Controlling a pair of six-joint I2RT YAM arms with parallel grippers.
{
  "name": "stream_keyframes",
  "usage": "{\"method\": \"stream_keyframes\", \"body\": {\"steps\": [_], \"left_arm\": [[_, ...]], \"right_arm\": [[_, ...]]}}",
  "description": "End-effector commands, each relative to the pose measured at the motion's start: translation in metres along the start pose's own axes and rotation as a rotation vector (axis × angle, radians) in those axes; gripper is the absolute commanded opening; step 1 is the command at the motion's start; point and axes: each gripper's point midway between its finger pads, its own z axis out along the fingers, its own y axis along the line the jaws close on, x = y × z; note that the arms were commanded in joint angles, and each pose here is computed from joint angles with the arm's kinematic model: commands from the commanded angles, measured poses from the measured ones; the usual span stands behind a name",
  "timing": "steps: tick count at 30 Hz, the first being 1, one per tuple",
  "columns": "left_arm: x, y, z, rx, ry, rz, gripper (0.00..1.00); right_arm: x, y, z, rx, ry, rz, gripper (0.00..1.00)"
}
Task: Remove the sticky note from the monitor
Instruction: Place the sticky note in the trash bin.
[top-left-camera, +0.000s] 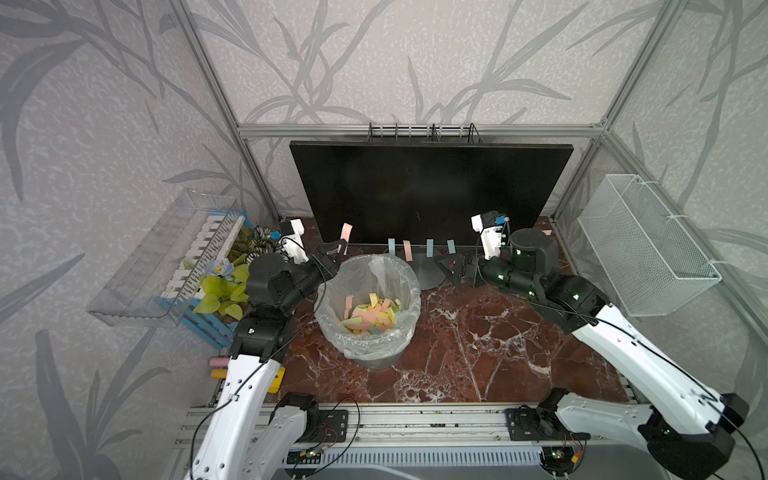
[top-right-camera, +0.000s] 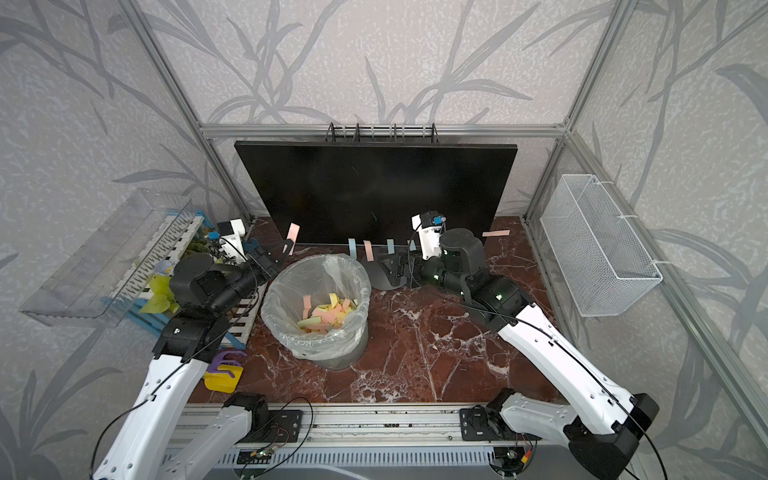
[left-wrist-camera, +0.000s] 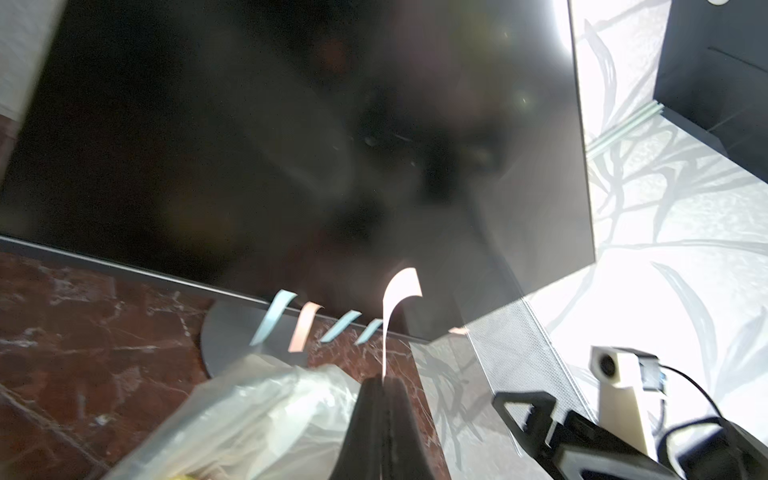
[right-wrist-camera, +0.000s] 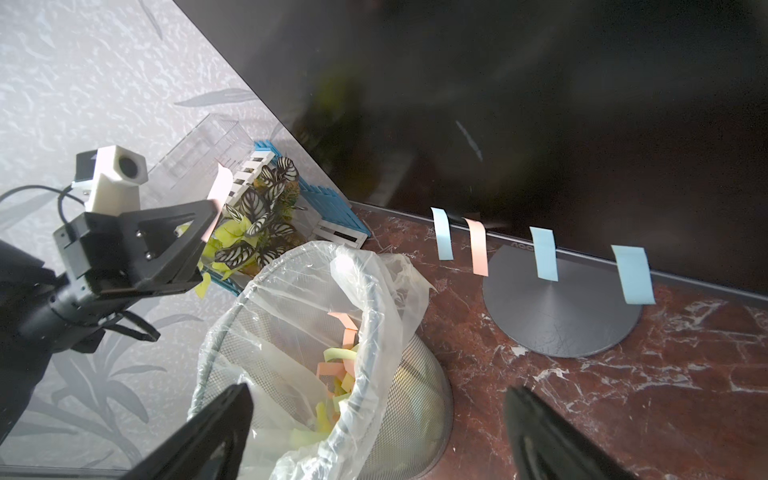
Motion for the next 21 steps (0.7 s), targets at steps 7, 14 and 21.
{"method": "stream_keyframes", "body": {"steps": [7, 14, 21], "left_arm": [[0.095, 0.025, 0.012, -0.251, 0.376, 0.095, 0.0], [0.119, 0.05, 0.007, -0.445, 0.498, 0.233, 0.02], [0.098, 0.019, 0.024, -0.391, 0.428, 0.307, 0.54]], "right_arm": [[-0.006, -0.034, -0.009, 0.152, -0.055, 0.152, 0.99], [-0.006, -0.046, -0.017, 0.148, -0.078, 0.186, 0.98], [-0.014, -0.07, -0.031, 0.174, -0.123, 0.276, 0.95]]}}
